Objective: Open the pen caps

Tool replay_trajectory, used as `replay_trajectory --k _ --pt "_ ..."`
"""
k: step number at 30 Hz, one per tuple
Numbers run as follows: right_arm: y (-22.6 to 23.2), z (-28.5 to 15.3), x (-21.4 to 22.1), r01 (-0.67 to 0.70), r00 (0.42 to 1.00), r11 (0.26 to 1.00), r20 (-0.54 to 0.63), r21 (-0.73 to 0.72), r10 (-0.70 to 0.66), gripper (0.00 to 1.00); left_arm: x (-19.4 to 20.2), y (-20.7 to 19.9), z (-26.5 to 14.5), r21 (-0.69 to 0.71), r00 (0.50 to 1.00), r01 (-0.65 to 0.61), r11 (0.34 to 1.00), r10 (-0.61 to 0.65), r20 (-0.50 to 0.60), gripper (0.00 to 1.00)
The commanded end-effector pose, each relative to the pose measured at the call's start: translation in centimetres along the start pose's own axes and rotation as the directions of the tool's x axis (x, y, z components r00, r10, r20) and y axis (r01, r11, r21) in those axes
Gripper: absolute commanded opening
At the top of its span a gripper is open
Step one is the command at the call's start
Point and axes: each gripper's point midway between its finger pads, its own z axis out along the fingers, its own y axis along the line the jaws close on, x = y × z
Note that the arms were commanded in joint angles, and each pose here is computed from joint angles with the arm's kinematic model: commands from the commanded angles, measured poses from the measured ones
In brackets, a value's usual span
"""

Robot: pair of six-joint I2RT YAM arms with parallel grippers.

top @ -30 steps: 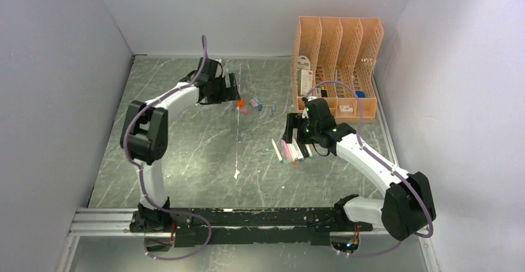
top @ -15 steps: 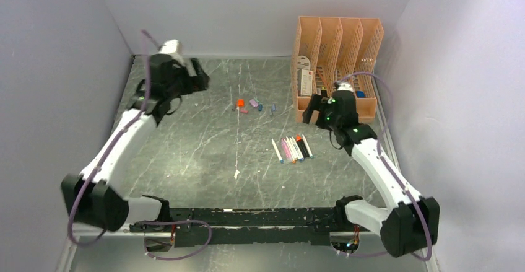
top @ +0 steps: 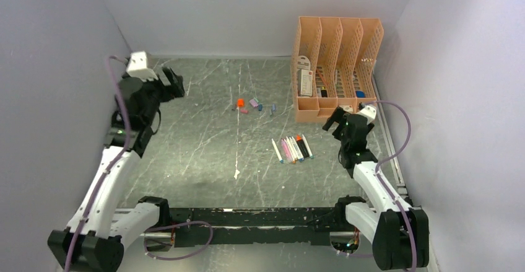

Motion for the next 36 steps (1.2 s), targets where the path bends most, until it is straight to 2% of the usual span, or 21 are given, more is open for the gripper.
replay_trajectory --k 1,7,10,12,16,20,24,26,36 --pt "-3.0 0.4 -3.6 -0.033 0.97 0.991 0.244 0.126 0.001 1.0 5.2 2.8 1.6 -0.075 0.996 -0.09 0.993 0.09 0.001 0.99" --pt "-5.0 2.1 -0.8 0.015 0.967 0.982 0.245 0.191 -0.062 1.0 12.5 6.8 2.4 -0.21 0.995 -0.096 0.973 0.086 -0.057 0.99" --pt "-5.8 2.7 -0.2 0.04 0.962 0.974 0.253 0.225 -0.098 1.0 14.5 6.8 2.0 -0.149 0.989 -0.149 0.978 0.15 -0.004 0.99" --pt "-6.0 3.1 0.1 0.068 0.955 0.972 0.266 0.225 -0.129 1.0 15.5 7.7 1.8 -0.179 0.987 -0.151 0.972 0.159 0.033 0.99" --pt "-6.2 4.3 0.5 0.069 0.954 0.969 0.267 0.236 -0.133 1.0 18.3 9.2 2.1 -0.221 0.981 -0.193 0.956 0.191 -0.031 0.99" --pt "-6.4 5.1 0.0 0.096 0.948 0.959 0.269 0.267 -0.17 1.0 20.2 10.3 2.7 -0.249 0.981 -0.195 0.949 0.19 -0.045 0.99" --pt "-6.6 4.7 0.0 0.1 0.922 0.963 0.34 0.249 -0.183 1.0 22.1 11.2 3.4 -0.263 0.976 -0.219 0.94 0.209 -0.063 0.99" --pt "-6.0 5.3 0.2 0.129 0.931 0.964 0.306 0.232 -0.198 1.0 23.2 11.7 3.8 -0.265 0.972 -0.233 0.936 0.217 -0.088 0.99" --pt "-4.9 5.3 0.2 0.187 0.915 0.967 0.326 0.174 -0.236 1.0 24.0 12.9 4.3 -0.247 0.976 -0.216 0.945 0.208 -0.058 0.99"
